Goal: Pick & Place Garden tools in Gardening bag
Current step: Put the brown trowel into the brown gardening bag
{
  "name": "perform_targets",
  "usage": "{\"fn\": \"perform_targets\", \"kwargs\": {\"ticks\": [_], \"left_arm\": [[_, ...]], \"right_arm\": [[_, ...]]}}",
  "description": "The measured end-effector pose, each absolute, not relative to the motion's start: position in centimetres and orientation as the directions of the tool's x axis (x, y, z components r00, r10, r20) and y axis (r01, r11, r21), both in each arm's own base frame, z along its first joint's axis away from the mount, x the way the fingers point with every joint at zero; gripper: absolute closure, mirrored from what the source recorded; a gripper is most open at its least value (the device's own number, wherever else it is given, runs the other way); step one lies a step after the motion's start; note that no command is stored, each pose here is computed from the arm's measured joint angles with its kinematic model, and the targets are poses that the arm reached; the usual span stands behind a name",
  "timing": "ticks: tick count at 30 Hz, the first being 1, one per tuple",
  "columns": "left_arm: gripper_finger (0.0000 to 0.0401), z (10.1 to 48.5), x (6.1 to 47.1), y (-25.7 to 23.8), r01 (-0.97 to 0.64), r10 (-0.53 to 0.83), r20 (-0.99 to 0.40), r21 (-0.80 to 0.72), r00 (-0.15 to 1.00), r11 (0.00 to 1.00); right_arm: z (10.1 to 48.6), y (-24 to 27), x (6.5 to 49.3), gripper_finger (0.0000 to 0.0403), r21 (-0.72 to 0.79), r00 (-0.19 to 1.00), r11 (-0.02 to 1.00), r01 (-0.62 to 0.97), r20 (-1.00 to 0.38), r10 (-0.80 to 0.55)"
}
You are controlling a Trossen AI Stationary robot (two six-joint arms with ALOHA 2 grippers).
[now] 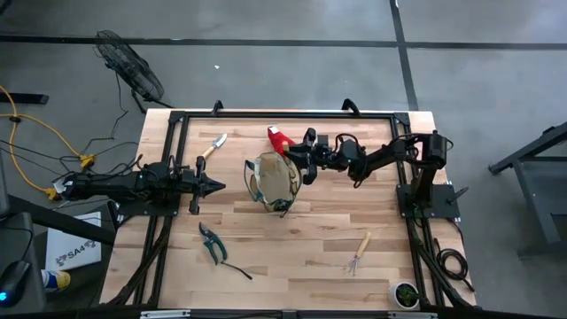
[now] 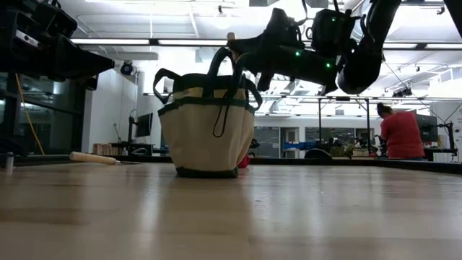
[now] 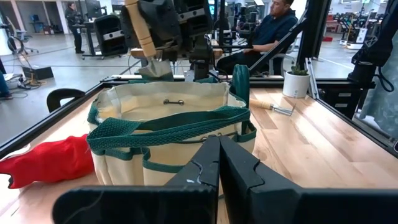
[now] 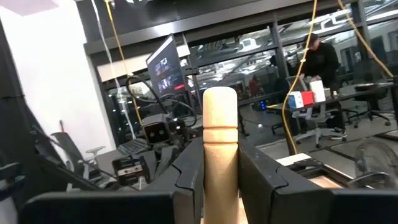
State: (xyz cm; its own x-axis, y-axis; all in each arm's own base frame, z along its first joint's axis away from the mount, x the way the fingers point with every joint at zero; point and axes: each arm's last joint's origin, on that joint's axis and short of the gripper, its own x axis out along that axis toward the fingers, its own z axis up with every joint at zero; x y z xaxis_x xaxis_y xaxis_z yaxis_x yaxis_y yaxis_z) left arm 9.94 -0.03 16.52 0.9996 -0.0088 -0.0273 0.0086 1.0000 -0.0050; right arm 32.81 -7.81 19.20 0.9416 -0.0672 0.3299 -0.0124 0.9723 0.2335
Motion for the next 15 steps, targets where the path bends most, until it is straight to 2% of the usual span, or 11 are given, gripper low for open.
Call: {"fn": "perform_targets", "kwargs": {"ticks": [15], "left_arm": [[0.04,16.52,9.94,-0.03,0.008,-0.008,-0.027,-0.005,1.0,1.0]], "right_arm": [[19.24,-8.08,32.72,0.034,0.213,0.94,0.977,-0.005,0.334,-0.068]]}}
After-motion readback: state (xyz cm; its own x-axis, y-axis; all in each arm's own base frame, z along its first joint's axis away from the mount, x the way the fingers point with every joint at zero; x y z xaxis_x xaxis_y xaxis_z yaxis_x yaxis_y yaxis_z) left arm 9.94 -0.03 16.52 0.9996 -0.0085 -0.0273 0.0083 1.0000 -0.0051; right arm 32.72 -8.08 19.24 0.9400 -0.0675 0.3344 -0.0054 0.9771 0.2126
